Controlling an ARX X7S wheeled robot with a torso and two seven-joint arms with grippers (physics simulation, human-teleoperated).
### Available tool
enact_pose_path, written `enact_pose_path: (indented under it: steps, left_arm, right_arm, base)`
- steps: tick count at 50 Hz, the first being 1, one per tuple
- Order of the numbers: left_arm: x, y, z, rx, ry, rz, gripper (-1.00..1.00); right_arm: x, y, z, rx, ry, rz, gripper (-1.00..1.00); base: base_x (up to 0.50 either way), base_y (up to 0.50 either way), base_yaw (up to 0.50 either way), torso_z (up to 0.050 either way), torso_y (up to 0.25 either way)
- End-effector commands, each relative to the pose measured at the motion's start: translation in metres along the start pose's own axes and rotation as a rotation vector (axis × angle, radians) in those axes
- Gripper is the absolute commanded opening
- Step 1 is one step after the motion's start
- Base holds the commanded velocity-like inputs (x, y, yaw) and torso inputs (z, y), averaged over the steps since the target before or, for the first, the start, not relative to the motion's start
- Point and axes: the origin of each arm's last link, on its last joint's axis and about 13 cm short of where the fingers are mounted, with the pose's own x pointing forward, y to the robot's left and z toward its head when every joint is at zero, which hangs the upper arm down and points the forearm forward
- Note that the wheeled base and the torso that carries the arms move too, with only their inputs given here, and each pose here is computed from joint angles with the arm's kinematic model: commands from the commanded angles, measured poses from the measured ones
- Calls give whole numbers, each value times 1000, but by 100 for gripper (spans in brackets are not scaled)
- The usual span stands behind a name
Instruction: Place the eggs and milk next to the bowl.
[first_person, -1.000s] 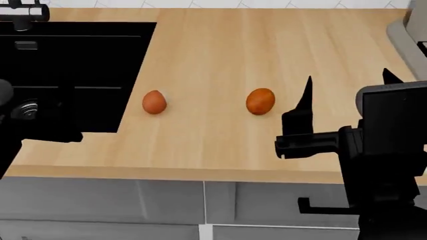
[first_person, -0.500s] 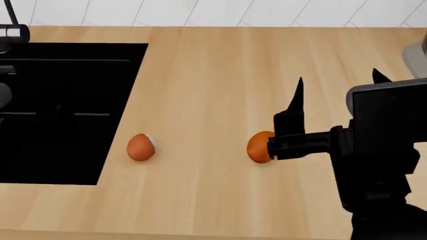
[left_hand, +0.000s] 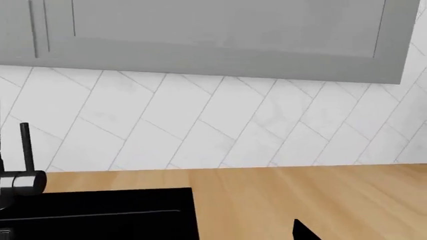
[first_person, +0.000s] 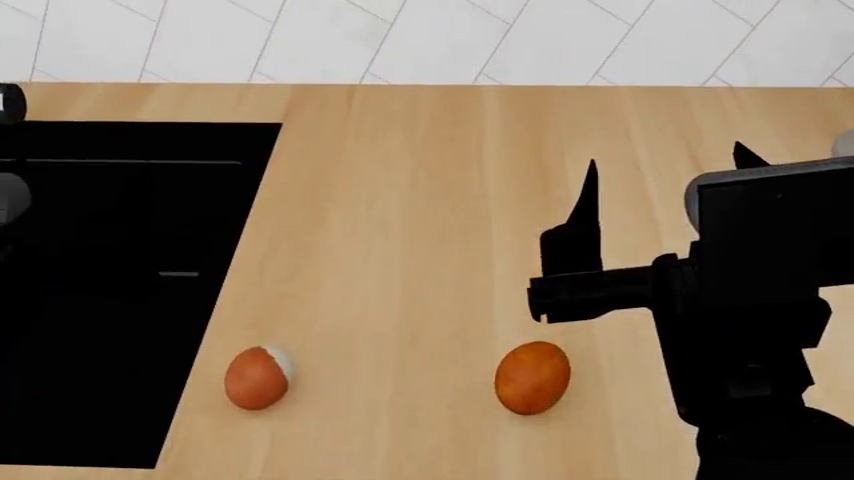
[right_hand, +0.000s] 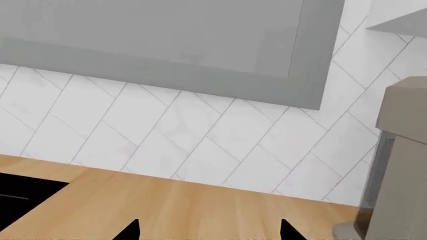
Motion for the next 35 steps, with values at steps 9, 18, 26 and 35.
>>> enact_pose_path:
  steps: [9,18,26,35]
  left_arm:
    - [-10,3,5,103,191,-211,100]
    - [-19,7,15,143,276,-357,100]
    - [-22,7,18,184,319,-426,100]
    - [-25,6,17,211,367,-468,100]
  right_arm:
    - [-2,2,-2,9,20,30,100]
    - [-3,3,-3,11,30,46,100]
    - [-4,2,-4,14,31,45,100]
    - [-5,1,-4,18,32,47,100]
  base:
    - [0,0,0,0,0]
    - [0,0,0,0,0]
    - [0,0,0,0,0]
    - [0,0,0,0,0]
